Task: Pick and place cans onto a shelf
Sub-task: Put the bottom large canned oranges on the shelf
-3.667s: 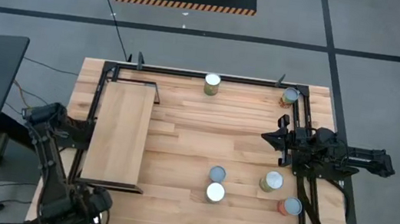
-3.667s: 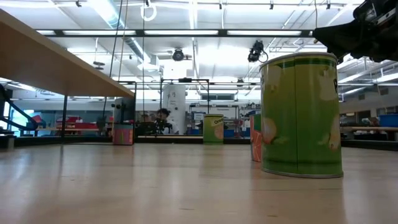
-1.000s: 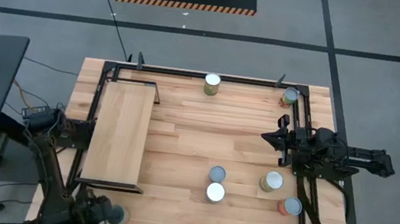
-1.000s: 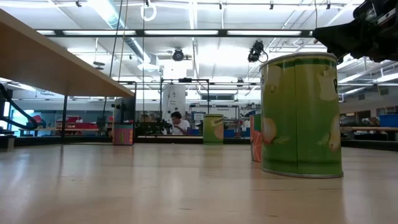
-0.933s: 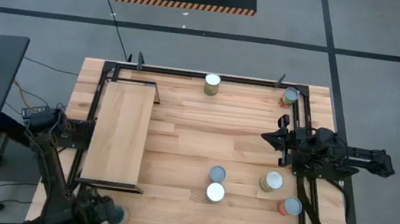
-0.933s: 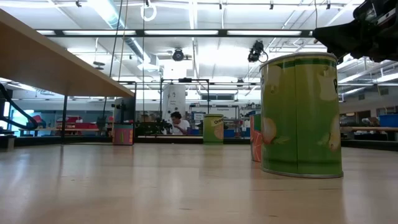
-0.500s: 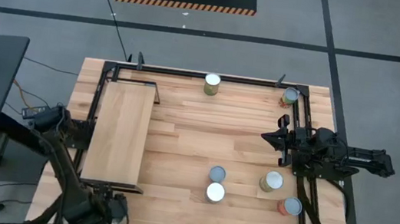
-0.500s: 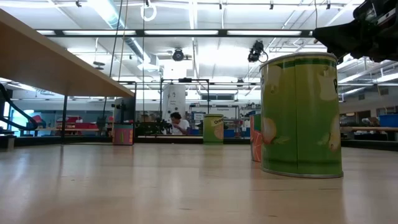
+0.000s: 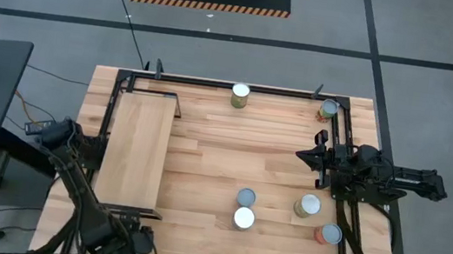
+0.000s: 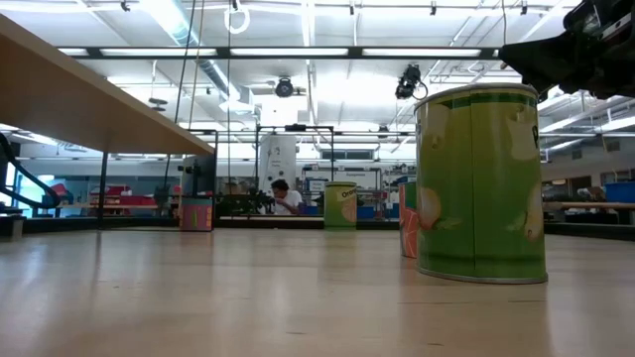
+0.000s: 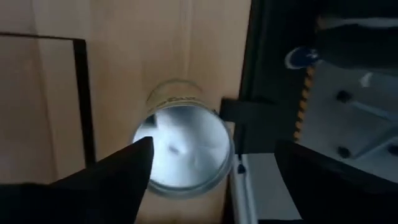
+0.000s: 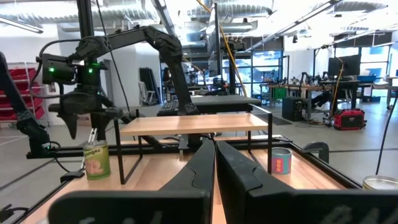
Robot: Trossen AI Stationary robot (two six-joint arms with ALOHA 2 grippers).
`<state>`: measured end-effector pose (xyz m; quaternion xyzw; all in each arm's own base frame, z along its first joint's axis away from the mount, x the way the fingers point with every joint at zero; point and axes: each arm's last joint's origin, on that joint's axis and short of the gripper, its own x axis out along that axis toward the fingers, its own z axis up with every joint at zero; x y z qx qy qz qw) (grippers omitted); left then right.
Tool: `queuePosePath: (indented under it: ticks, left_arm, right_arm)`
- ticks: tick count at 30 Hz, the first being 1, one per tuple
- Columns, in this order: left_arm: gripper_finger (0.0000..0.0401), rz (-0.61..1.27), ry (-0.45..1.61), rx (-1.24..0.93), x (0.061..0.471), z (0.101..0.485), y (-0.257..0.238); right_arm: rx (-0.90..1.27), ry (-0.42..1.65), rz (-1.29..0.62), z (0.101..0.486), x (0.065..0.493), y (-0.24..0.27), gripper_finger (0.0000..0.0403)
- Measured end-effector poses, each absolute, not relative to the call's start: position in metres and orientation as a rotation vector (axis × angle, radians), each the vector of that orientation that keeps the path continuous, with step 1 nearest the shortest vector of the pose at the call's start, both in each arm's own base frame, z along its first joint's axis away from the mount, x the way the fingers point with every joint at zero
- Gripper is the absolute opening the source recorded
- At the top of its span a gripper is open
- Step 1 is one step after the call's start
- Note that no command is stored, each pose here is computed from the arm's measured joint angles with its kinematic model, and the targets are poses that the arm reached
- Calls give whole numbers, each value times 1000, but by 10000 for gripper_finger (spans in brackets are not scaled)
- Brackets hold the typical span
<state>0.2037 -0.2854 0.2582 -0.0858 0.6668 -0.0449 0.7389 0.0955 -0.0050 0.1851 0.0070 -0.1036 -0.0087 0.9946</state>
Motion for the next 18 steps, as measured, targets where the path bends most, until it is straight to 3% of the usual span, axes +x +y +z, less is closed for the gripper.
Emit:
queuePosePath:
  ticks: [4,7,18]
  left_arm:
    - [298,-134,1496,-190,197,262,-290]
    - [292,-153,1536,-199,194,261,-291]
    - [374,-115,1494,-198,201,262,-284]
  right_arm:
    - [14,-207,-17,185,96,-5,23]
    - [14,-207,-17,185,96,-5,23]
    - [14,-208,-17,185,95,-5,23]
